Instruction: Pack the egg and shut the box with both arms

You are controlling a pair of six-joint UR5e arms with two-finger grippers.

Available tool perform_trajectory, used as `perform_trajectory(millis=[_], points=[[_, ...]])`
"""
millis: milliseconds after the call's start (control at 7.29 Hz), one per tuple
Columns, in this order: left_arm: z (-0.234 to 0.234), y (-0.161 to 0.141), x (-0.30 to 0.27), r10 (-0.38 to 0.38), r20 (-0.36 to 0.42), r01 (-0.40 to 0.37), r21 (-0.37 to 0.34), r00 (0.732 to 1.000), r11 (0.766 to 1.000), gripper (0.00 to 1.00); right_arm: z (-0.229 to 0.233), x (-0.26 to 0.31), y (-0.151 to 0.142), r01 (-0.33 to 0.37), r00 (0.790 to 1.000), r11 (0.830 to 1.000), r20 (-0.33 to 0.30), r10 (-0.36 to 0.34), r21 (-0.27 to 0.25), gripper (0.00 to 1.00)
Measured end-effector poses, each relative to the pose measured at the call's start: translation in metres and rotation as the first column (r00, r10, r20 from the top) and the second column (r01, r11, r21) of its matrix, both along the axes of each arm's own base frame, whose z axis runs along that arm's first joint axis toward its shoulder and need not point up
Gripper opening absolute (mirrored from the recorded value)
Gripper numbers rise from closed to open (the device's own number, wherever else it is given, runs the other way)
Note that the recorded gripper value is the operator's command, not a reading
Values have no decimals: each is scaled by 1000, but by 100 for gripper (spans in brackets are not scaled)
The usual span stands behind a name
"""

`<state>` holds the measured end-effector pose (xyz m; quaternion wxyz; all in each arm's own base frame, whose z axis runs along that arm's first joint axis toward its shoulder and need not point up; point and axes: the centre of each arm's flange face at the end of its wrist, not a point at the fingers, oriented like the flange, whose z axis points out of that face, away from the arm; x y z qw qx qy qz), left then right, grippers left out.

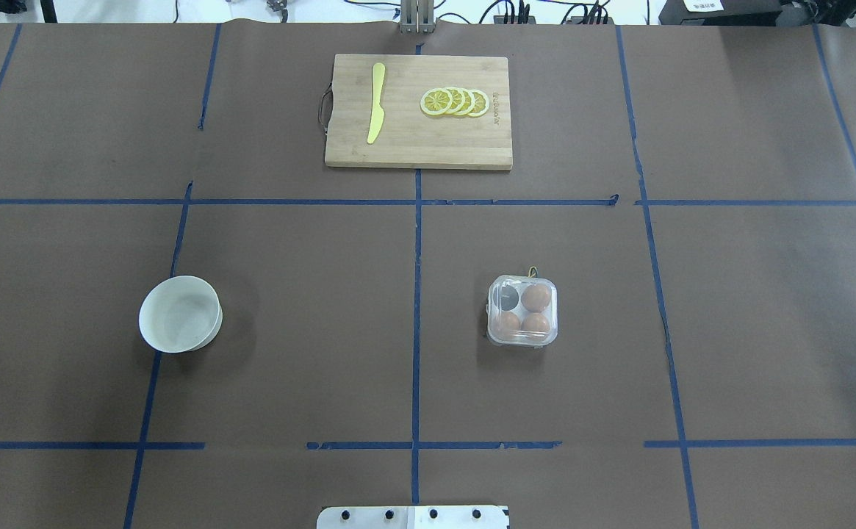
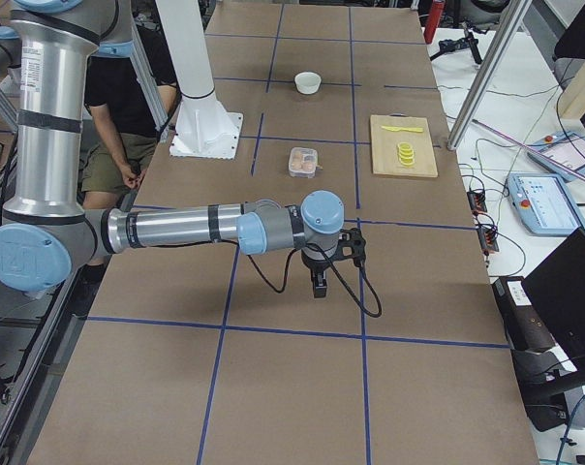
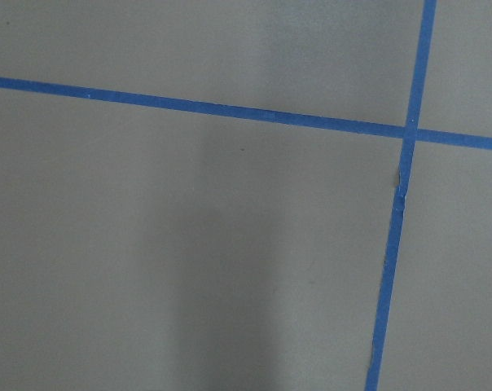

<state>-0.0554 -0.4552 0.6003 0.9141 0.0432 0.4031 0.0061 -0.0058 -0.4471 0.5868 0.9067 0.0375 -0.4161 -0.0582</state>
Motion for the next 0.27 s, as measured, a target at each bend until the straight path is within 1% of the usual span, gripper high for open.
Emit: perform_trajectory(millis=[275], points=[[7,5,-1,-2,14,3,-16,1000,1000,100,-2,1,-2,-3,1000,1000,1,3,5,100]])
